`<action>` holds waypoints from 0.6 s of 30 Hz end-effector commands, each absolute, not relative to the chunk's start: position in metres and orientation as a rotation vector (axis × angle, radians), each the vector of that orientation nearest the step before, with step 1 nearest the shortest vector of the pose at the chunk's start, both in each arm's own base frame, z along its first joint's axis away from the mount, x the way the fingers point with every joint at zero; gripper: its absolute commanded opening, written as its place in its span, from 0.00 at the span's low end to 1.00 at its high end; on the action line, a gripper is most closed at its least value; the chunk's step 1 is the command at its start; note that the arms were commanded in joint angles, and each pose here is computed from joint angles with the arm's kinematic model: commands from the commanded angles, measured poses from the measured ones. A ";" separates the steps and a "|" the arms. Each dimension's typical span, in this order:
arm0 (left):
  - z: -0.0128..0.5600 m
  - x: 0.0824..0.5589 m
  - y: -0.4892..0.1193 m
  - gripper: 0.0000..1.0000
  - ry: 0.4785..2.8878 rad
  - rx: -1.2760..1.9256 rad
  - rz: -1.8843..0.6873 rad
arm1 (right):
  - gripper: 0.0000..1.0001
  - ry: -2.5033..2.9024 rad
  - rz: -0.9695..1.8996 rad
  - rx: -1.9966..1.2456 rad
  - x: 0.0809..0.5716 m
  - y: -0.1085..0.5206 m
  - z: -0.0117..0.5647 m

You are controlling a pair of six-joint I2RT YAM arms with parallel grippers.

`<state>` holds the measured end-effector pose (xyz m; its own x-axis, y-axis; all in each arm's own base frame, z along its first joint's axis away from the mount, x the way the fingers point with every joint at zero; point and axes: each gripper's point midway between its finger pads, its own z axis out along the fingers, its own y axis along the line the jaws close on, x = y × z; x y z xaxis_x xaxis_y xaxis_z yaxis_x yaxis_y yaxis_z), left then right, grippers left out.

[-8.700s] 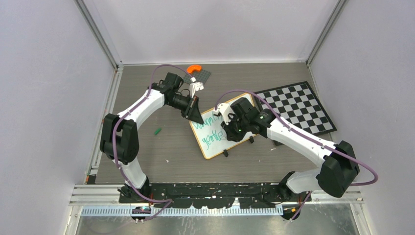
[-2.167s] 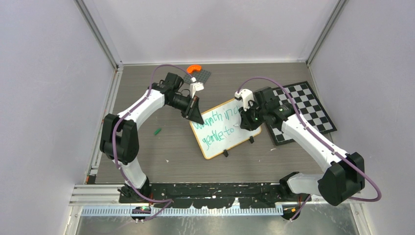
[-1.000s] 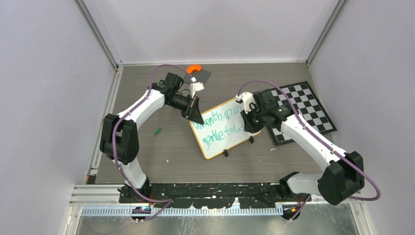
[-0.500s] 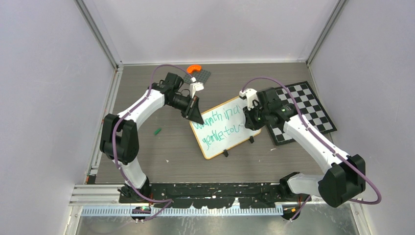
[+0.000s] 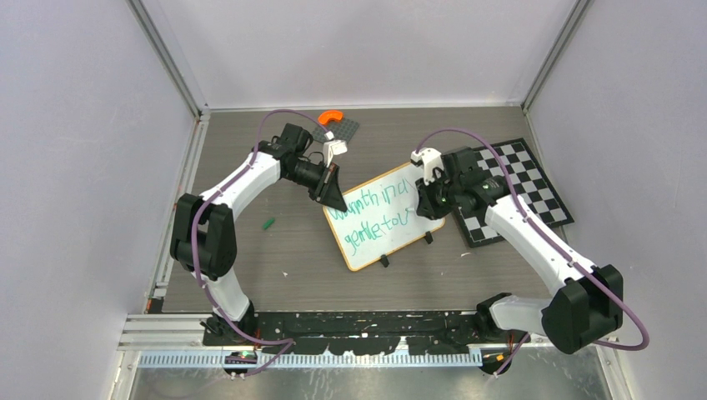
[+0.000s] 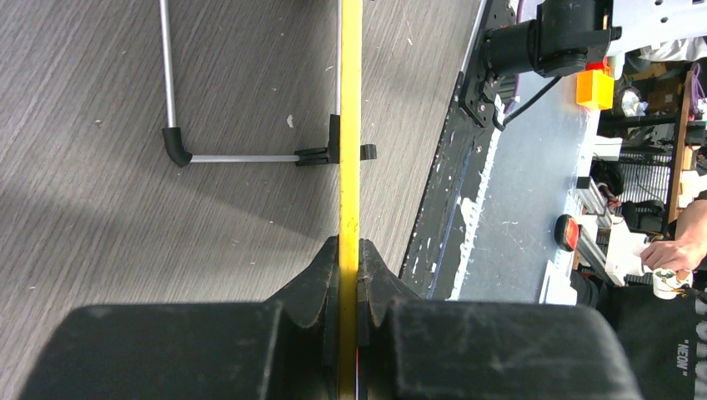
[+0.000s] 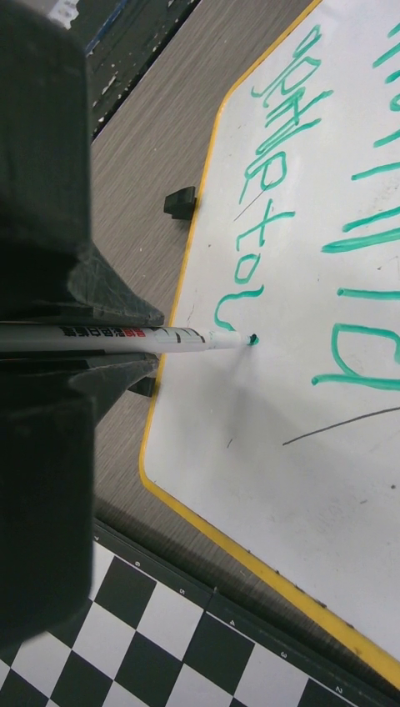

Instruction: Write a sentence on the whiteboard

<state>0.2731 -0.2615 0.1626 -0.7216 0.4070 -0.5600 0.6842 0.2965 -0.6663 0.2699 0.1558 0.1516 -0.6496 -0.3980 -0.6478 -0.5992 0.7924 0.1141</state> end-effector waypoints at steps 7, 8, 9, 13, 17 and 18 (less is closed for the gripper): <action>0.173 0.270 -0.262 0.00 2.241 1.036 -1.364 | 0.00 2.419 0.368 -0.819 0.267 0.146 0.130; 0.174 0.270 -0.262 0.00 2.240 1.036 -1.364 | 0.00 2.420 0.356 -0.825 0.267 0.145 0.130; 0.174 0.269 -0.261 0.00 2.241 1.036 -1.363 | 0.00 2.419 0.345 -0.831 0.267 0.143 0.131; 0.173 0.269 -0.261 0.00 2.242 1.035 -1.364 | 0.00 2.407 0.296 -0.859 0.268 0.137 0.142; 0.174 0.269 -0.262 0.00 2.238 1.036 -1.369 | 0.00 2.353 0.321 -0.869 0.266 0.140 0.165; 0.174 0.269 -0.262 0.00 2.239 1.035 -1.372 | 0.00 2.340 0.332 -0.864 0.266 0.141 0.169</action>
